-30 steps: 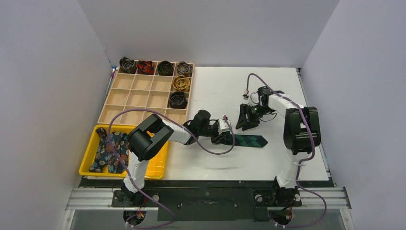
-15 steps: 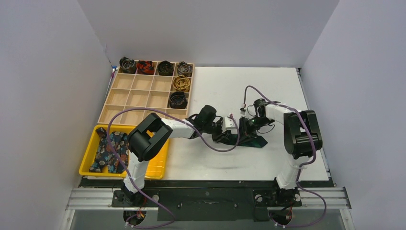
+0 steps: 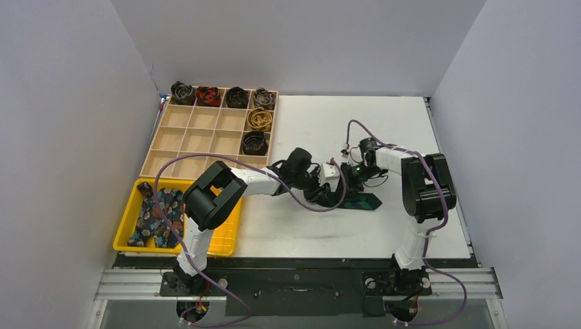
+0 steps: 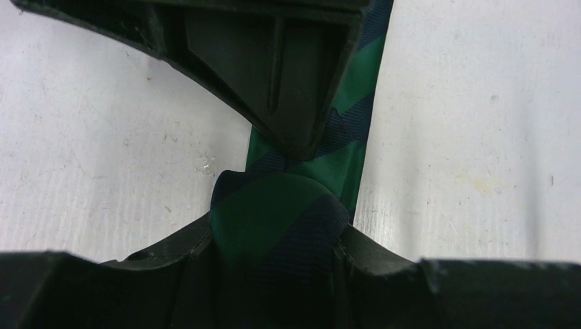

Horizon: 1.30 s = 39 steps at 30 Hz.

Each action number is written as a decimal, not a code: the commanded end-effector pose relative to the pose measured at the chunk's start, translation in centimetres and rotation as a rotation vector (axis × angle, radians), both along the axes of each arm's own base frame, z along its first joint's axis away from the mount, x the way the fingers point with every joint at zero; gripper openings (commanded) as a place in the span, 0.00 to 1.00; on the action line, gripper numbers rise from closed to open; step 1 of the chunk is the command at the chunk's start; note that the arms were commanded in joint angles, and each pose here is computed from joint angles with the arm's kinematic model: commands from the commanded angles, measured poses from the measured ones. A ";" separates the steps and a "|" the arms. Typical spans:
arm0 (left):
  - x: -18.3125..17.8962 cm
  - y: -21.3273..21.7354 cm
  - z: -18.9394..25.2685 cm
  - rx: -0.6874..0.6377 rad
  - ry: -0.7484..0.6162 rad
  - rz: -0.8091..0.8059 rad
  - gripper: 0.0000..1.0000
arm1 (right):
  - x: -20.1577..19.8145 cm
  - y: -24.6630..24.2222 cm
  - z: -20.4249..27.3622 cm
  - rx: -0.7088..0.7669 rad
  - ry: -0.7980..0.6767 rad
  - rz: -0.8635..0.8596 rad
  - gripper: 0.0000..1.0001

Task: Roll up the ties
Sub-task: Roll the tie at the center of the board.

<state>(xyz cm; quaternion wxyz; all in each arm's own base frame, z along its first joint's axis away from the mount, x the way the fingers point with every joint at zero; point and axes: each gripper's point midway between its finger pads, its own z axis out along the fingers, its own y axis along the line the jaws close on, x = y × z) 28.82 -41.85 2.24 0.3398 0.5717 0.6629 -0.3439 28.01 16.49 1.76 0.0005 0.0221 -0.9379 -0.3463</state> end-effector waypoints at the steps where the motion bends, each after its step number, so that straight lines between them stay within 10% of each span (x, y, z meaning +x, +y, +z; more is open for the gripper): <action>1: 0.2 1.9 -2.5 0.130 0.109 0.082 0.01 | 0.2 -1.3 -2.7 -0.209 -0.110 0.145 0.00; 15: -1.7 -0.1 5.6 -0.168 -0.026 -0.127 0.06 | 0.1 -4.2 -6.1 -0.373 -0.038 0.125 0.00; 29: -3.4 5.6 -4.4 0.330 0.167 -0.127 0.11 | 2.4 -2.0 -1.8 -0.159 -0.114 0.046 0.00; 39: -4.6 7.2 -7.1 0.438 0.163 -0.148 0.15 | 2.0 1.1 6.4 0.201 -0.163 -0.025 0.54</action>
